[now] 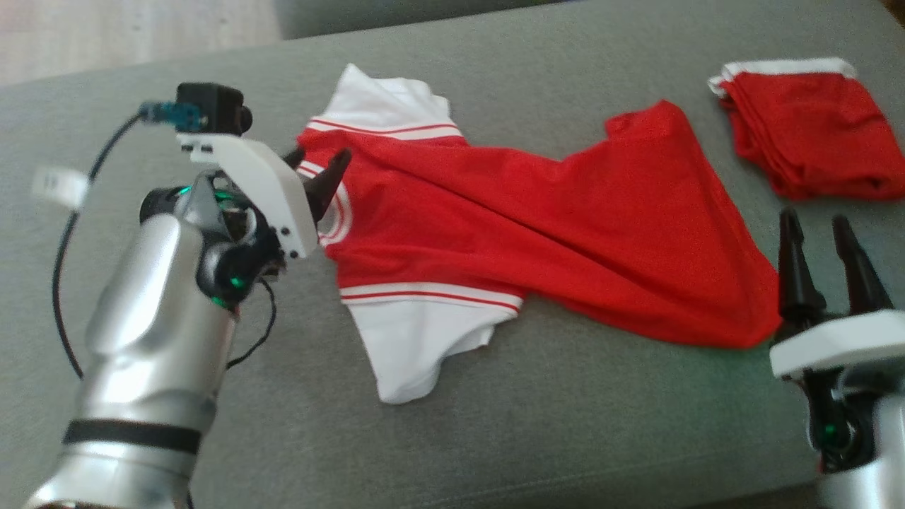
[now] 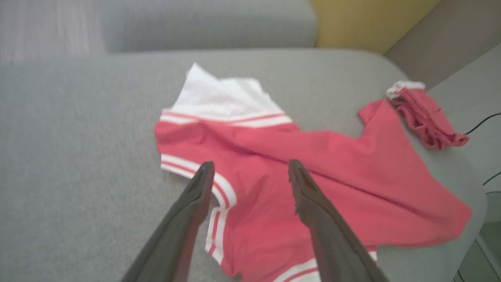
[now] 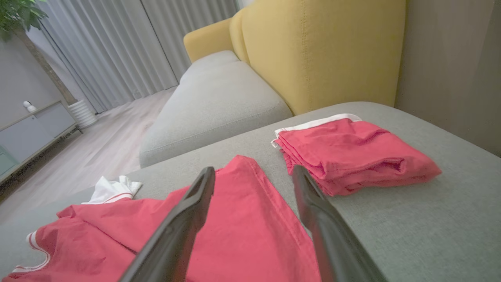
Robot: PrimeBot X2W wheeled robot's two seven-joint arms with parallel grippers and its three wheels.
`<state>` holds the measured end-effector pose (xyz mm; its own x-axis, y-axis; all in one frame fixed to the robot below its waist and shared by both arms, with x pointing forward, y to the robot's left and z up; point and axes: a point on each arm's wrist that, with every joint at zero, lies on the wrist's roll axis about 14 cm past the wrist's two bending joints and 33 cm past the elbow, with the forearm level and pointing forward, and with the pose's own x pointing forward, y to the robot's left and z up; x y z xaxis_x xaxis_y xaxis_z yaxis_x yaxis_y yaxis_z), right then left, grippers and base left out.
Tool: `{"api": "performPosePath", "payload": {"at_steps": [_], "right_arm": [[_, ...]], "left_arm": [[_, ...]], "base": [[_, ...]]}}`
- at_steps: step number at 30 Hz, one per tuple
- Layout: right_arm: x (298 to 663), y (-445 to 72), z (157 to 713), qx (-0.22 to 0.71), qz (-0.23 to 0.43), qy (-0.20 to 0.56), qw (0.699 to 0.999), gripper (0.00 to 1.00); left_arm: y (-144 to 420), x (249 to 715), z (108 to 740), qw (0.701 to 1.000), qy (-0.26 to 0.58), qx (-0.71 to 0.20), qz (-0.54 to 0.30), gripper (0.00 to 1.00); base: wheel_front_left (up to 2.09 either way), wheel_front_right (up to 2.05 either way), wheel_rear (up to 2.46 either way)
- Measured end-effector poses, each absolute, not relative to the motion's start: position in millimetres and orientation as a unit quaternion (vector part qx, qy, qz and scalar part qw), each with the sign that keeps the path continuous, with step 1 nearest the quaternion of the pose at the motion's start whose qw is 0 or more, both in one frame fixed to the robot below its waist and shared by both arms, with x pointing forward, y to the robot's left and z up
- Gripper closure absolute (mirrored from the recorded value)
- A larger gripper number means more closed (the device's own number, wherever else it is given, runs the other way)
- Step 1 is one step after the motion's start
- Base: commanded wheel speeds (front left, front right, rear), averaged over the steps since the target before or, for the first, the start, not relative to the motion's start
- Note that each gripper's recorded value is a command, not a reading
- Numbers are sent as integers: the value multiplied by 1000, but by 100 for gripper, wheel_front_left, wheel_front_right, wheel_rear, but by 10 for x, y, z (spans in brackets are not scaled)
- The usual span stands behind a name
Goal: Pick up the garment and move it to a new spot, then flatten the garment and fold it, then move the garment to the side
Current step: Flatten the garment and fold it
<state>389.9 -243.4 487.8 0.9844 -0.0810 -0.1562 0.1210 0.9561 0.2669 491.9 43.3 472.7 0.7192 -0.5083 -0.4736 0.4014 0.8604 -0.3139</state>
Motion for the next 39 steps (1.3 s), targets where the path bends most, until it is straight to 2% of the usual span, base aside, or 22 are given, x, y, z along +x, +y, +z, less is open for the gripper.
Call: {"api": "performPosePath", "payload": {"at_steps": [6, 7, 9, 21, 22, 24, 31, 39], "right_arm": [[3852, -2614, 4738, 147, -83, 78, 983, 0], [3852, -2614, 4738, 147, -83, 78, 983, 0], [3805, -2669, 4663, 149, -94, 87, 981, 0], [3837, -2804, 4560, 145, -112, 95, 979, 0], [3848, -2801, 4558, 144, -111, 95, 979, 0], [3855, -2793, 4549, 143, -109, 97, 979, 0], [3861, -2763, 4587, 148, -102, 92, 979, 0], [3902, -2713, 4713, 147, -89, 76, 982, 0]], "left_arm": [[568, 4828, 3955, 860, 452, -48, -231, 0], [568, 4828, 3955, 860, 452, -48, -231, 0], [478, 4805, 3869, 842, 479, -66, -239, 0], [254, 5021, 3752, 826, 496, -79, -256, 2], [247, 5035, 3756, 826, 496, -79, -257, 28], [259, 5054, 3760, 826, 497, -78, -254, 100], [435, 4968, 3756, 826, 509, -66, -234, 100], [1095, 5074, 3829, 852, 497, -72, -146, 100]], "base": [[0, 0, 0], [0, 0, 0], [0, 0, 0], [0, 0, 0], [0, 0, 0], [0, 0, 0], [0, 0, 0], [0, 0, 0]]}}
